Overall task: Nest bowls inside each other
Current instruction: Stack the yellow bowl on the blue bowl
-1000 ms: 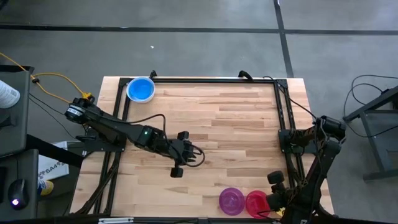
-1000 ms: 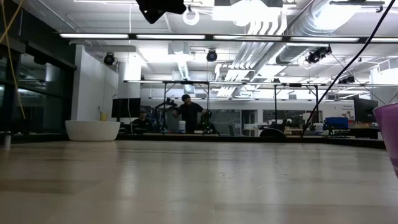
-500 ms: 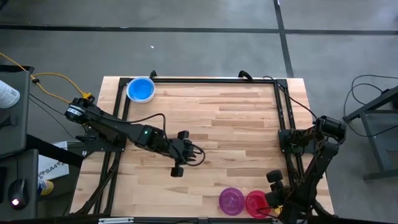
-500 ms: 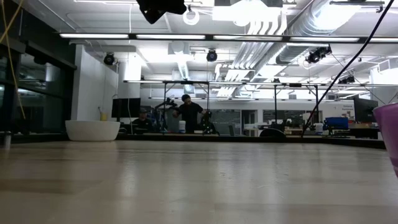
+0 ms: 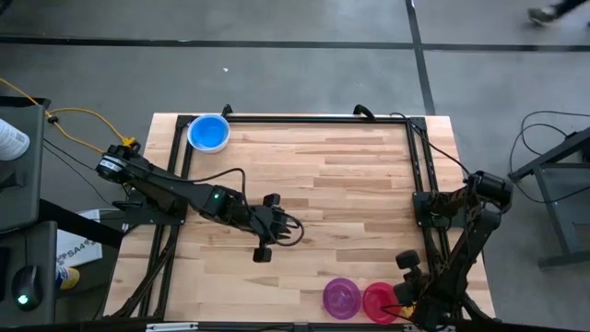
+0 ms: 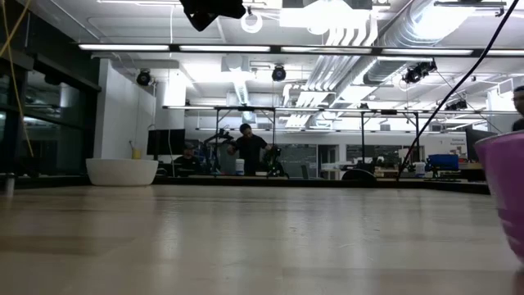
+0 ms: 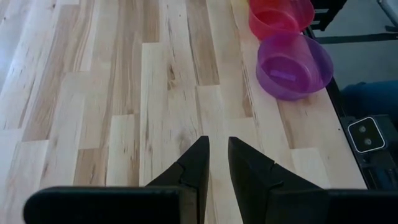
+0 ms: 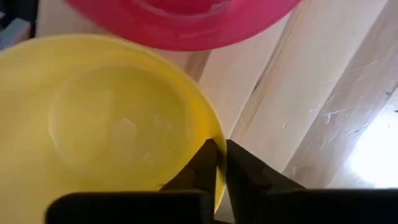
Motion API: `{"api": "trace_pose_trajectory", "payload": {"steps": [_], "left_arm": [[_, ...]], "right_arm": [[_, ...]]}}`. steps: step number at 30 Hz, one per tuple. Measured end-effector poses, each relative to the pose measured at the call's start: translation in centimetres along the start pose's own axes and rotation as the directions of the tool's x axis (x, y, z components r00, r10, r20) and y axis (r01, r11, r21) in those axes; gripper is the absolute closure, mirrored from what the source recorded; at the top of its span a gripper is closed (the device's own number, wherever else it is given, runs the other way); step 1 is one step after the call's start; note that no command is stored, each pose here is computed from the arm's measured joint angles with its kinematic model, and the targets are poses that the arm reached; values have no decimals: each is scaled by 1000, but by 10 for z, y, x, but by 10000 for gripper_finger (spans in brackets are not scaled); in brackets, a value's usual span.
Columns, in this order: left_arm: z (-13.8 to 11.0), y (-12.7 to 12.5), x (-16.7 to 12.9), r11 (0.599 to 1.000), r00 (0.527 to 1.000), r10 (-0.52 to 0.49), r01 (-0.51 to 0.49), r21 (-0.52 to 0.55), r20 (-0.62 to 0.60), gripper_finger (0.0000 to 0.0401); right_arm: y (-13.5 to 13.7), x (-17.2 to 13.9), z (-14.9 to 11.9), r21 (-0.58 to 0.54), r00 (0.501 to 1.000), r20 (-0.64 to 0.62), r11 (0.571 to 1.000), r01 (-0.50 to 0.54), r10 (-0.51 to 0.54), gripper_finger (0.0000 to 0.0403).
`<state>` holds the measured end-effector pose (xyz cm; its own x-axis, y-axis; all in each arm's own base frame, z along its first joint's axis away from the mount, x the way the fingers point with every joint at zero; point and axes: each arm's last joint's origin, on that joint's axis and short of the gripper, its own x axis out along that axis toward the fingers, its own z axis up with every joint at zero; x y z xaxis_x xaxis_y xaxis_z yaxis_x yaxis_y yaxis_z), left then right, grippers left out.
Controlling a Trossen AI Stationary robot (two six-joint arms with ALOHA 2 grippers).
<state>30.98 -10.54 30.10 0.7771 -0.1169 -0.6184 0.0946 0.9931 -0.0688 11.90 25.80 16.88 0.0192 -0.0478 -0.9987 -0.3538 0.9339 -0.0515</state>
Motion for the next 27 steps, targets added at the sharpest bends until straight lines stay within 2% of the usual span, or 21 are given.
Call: {"api": "trace_pose_trajectory", "payload": {"steps": [14,21,27], "left_arm": [[0,0,0,1000,1000,-1,1,0,1,340],[0,0,0,1000,1000,-1,1,0,-1,340],[0,0,0,1000,1000,0,0,0,-1,340]], "right_arm": [[-3,-4,-4,-26,999,-47,1000,-11,10,398],[-14,-28,-14,-22,999,-16,999,-35,34,399],[-32,-50,-21,36,998,4,998,-58,58,399]]}}
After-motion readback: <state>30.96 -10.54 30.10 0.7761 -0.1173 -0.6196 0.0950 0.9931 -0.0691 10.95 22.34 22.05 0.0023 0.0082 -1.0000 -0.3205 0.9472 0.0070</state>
